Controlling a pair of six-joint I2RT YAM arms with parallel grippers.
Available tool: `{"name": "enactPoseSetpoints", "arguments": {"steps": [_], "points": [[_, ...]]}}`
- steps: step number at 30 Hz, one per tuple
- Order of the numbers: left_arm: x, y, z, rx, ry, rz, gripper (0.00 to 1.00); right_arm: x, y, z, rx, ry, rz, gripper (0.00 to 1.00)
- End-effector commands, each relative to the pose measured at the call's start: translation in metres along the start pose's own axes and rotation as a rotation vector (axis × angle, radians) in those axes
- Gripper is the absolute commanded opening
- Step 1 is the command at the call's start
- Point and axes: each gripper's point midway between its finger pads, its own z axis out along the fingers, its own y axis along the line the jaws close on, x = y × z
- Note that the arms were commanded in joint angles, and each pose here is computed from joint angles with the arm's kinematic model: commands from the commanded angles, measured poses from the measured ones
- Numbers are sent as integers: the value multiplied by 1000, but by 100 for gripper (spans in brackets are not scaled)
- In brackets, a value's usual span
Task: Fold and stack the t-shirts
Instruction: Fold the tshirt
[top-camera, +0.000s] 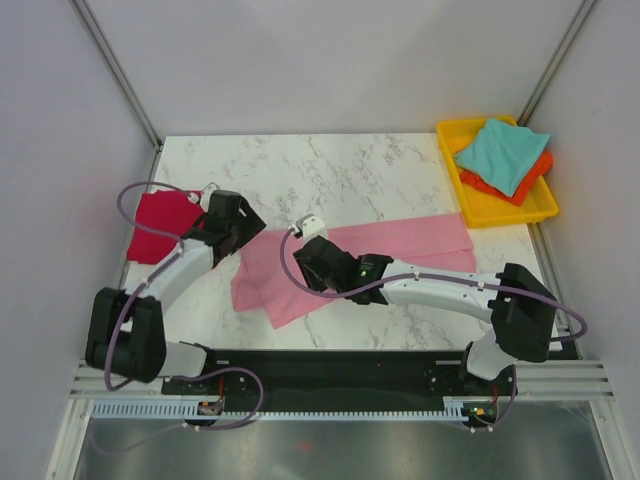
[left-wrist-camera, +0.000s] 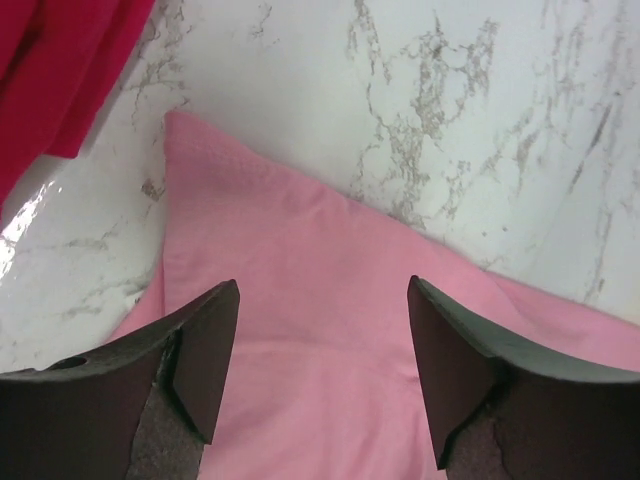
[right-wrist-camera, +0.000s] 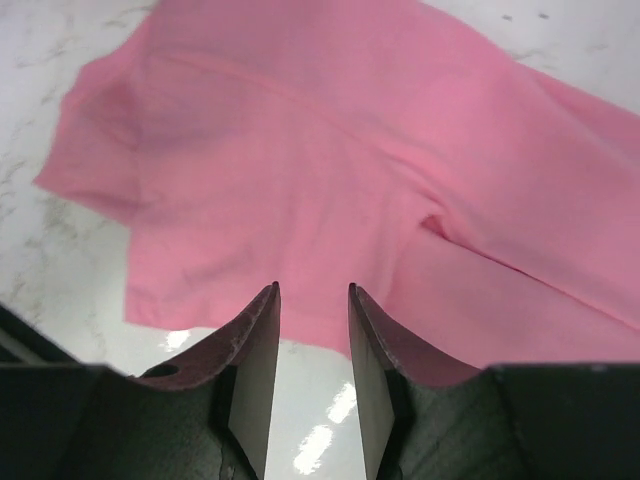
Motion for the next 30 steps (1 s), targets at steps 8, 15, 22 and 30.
{"name": "enactPoseSetpoints", "arguments": {"steps": [8,15,22,30], "points": [[77,61,-66,38,94,-91,66,8,-93,-2,153,-132,188,42],[117,94,-65,-5,158,-128,60,3,-118,-12,232,-182,247,45],[113,107,-50,-122,138,-111,59,25,-138,10,308,-104,278,41],[96,93,-23,-229,131,-134,56,54,-169,25,438,-33,347,38]]}}
